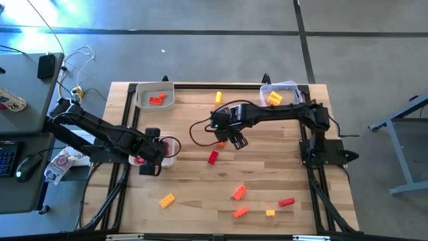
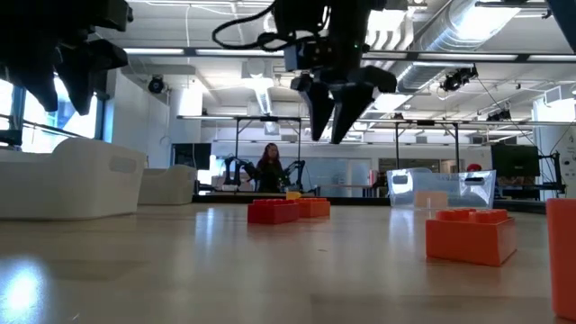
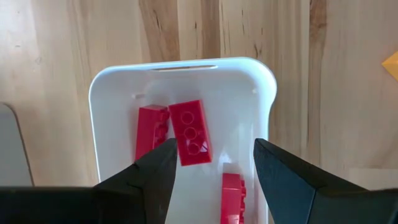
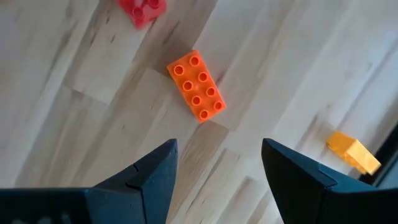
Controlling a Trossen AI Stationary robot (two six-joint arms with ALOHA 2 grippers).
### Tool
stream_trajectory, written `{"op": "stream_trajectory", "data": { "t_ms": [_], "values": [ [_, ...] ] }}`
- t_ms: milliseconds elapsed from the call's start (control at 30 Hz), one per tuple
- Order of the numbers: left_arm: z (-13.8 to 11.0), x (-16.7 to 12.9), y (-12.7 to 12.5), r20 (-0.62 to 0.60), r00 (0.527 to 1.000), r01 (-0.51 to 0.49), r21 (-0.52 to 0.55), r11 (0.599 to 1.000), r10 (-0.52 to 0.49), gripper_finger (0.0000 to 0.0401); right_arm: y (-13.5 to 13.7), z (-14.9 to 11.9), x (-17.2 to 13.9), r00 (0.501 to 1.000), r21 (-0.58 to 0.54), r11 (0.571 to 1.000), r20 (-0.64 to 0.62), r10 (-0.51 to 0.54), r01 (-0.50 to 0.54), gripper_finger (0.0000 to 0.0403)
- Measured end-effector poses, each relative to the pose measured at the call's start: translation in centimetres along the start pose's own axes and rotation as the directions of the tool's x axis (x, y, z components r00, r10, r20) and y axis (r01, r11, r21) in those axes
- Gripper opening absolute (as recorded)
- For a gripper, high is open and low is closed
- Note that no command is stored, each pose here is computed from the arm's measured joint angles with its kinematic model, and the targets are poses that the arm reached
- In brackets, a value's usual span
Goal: Sort & place blocks by color
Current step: Put the orange game piece into the gray bin
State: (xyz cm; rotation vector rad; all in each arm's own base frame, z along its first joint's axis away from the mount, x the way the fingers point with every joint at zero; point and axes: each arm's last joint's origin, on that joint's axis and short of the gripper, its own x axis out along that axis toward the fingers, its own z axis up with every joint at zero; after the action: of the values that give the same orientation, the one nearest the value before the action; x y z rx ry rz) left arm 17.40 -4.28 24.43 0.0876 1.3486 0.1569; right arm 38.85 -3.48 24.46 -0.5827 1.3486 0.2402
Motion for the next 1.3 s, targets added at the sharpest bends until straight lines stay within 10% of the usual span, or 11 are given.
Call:
{"op": "stream_trajectory", "data": {
  "t_ms": [1300],
  "values": [
    [0.5, 0.0, -0.1, 0.050, 0.999, 0.011, -0.011, 1.000, -0.011, 0.0200, 1.4, 2.7, 9.5, 0.993, -0.328, 0.944, -0.121, 0.005, -0.045, 0.0220]
  ]
}}
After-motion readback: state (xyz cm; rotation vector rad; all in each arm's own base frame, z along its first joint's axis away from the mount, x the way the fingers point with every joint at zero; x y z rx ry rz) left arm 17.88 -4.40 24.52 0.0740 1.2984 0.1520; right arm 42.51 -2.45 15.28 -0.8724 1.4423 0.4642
